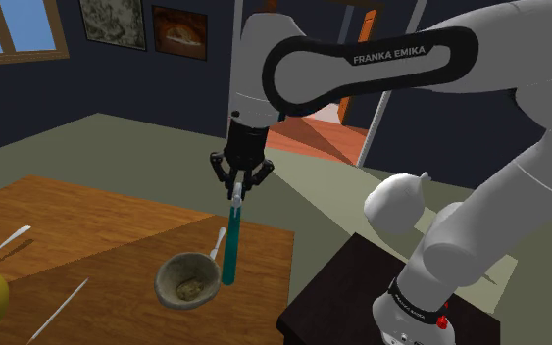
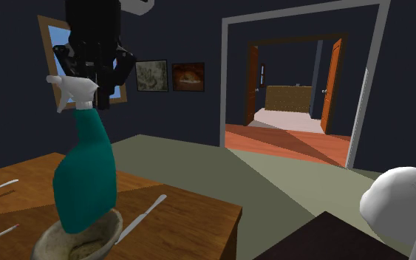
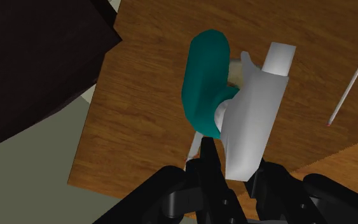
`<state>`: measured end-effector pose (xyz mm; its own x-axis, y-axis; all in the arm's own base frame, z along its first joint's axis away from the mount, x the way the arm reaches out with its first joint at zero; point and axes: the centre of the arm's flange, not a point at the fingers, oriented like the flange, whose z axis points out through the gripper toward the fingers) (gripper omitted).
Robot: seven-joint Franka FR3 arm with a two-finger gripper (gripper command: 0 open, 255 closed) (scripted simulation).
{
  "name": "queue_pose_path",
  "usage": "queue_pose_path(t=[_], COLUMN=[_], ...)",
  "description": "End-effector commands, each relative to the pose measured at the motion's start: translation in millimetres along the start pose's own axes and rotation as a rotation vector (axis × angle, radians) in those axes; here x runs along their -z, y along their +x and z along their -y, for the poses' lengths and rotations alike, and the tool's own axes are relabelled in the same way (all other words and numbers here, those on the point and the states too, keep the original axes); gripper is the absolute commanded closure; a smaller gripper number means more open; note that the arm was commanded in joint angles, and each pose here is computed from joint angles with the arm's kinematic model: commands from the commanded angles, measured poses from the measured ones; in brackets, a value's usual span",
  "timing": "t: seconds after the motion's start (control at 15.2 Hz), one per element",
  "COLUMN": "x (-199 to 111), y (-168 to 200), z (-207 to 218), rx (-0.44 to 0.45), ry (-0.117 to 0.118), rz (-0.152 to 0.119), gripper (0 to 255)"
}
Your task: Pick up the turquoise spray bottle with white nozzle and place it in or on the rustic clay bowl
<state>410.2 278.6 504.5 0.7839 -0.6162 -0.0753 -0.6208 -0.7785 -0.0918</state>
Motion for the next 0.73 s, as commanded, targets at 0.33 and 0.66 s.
queue_pose_path(t=[0.33, 0.66], x=[40, 57], y=[32, 48], z=[77, 120], rx=[-0.001, -0.001], ry=[0.0, 0.0], rz=[0.0, 0.0], gripper=[255, 255])
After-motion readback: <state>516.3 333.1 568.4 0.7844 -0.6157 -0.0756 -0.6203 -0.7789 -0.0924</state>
